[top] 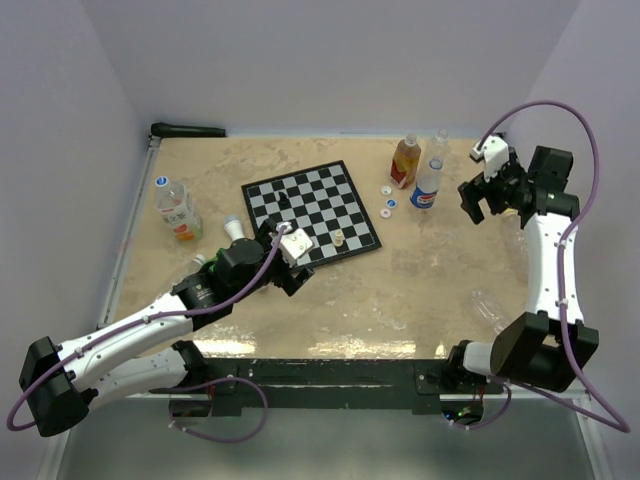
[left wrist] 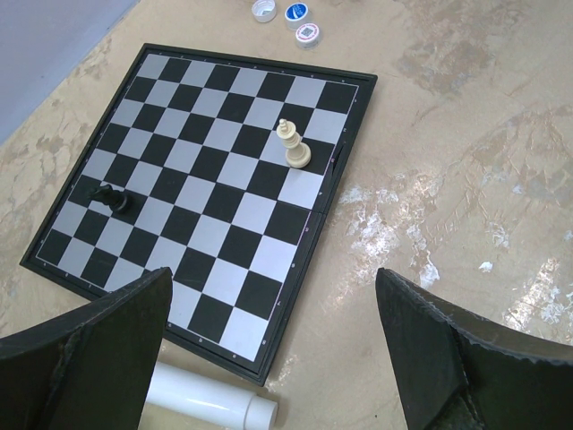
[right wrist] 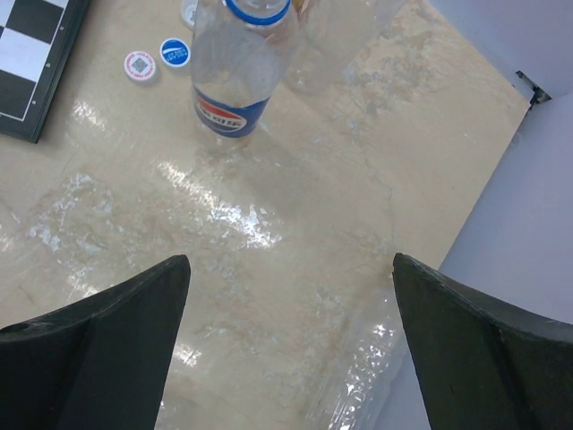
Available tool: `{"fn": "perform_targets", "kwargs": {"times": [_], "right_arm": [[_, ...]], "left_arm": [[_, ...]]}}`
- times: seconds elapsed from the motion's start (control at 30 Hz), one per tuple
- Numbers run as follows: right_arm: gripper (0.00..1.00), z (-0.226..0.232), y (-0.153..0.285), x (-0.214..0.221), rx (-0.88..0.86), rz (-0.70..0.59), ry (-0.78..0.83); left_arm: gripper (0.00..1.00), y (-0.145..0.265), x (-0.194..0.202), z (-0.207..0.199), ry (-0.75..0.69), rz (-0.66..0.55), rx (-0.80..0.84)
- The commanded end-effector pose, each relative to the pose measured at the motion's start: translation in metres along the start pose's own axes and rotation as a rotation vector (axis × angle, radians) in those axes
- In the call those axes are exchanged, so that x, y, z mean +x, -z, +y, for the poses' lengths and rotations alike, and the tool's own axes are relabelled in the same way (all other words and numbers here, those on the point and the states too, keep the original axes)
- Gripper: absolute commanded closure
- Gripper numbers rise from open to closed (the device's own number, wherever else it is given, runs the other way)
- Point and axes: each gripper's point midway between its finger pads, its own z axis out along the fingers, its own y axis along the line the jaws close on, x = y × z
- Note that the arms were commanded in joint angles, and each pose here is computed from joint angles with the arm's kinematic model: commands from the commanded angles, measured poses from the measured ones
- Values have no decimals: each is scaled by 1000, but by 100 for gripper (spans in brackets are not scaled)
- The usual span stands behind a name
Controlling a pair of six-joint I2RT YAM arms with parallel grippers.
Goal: Unscrew the bottle caps
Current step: Pick up the plastic bottle from the corner of the board.
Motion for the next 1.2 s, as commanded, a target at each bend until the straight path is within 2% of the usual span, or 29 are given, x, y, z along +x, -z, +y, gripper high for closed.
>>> {"fn": "perform_targets", "kwargs": {"times": [0.0,1.17], "right_arm": [[2,7,16,14,6,42,40],[2,27,35,124,-19,281,36]], "left_arm": [[0,2,-9,4,-8,-31,-13],[0,1,-8,3,-8,-29,-8]]}}
